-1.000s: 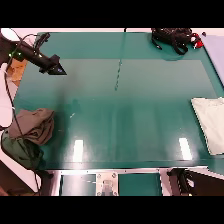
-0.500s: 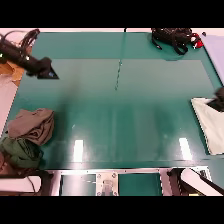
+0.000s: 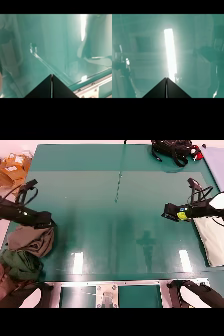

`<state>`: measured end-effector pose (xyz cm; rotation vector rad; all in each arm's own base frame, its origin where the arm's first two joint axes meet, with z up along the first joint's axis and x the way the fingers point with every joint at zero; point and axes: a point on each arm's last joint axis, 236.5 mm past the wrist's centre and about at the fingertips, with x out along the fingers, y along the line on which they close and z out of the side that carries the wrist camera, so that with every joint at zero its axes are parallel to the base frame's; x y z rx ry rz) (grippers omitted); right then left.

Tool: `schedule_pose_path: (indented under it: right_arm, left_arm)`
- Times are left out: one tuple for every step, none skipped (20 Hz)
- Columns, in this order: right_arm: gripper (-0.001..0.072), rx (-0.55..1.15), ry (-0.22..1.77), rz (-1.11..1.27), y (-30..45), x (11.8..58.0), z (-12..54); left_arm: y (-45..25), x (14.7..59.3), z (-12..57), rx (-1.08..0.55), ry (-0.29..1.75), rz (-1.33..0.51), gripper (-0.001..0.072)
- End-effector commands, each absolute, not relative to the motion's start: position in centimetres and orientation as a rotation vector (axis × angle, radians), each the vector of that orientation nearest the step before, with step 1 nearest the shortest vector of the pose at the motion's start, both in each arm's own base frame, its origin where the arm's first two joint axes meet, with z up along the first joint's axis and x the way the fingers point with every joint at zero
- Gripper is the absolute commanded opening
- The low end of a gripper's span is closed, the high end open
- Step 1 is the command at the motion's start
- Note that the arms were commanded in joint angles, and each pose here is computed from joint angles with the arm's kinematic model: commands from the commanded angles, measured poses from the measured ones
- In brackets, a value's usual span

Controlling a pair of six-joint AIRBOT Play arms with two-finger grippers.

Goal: Fold the shirts.

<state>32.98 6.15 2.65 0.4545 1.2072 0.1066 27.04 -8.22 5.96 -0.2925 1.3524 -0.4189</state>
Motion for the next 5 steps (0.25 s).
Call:
schedule_pose_path:
  right_arm:
    - [0.0016,0.427,1.208,0.144,7.64,32.82,2.59]
    - [0.0016,0.427,1.208,0.144,7.64,32.82,2.60]
    - [0.0016,0.427,1.208,0.144,7.64,32.81,2.60]
    - [0.0016,0.427,1.208,0.144,7.64,32.82,2.60]
    - [0.0017,0.427,1.208,0.144,7.64,32.82,2.60]
  left_arm:
    - [-8.09,26.18,5.37,-0.304,1.360,-0.394,0.0025]
    - [-8.08,26.19,5.37,-0.313,1.362,-0.387,0.0025]
    - [-8.08,26.20,5.37,-0.315,1.363,-0.385,0.0025]
    - [-8.08,26.20,5.37,-0.315,1.363,-0.385,0.0025]
    - [-8.08,26.20,5.37,-0.315,1.362,-0.385,0.0025]
